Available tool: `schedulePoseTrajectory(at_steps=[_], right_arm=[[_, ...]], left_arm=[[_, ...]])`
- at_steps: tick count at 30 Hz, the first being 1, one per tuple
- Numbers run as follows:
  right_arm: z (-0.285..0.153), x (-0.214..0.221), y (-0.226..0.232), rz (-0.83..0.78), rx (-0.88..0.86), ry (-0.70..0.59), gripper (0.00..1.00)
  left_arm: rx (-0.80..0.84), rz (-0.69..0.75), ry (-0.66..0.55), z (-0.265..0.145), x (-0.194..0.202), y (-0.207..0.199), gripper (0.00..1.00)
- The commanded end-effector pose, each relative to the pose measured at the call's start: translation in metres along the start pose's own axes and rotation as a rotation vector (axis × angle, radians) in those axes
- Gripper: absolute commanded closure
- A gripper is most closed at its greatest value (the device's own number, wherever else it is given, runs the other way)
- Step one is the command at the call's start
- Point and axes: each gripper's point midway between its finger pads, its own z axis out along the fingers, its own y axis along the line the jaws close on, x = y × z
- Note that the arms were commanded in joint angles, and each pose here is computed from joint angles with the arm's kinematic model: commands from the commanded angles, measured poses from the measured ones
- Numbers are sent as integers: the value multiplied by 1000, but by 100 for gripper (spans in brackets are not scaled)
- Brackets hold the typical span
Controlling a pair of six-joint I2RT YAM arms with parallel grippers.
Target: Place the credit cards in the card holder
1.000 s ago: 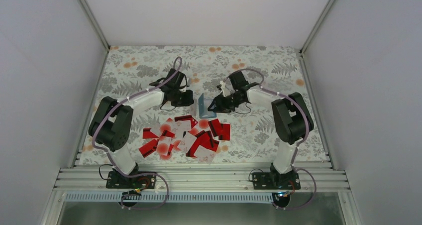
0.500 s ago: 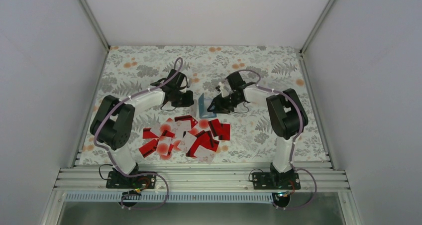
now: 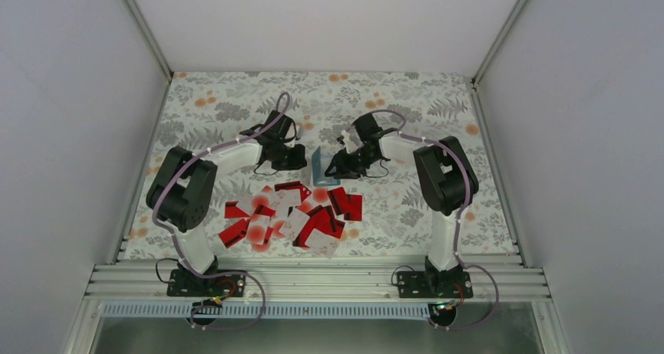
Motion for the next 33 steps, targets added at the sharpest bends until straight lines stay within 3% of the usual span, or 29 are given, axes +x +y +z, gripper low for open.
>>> schedulePoseTrajectory(at_steps=[1,33], right_arm=[[11,1,-3,15,8,25,60],[-4,-15,32,-69,-39,-1,65]], left_arm=[[32,10,23,10,3,-2,98],[72,-7,67,20,17,-1,98]])
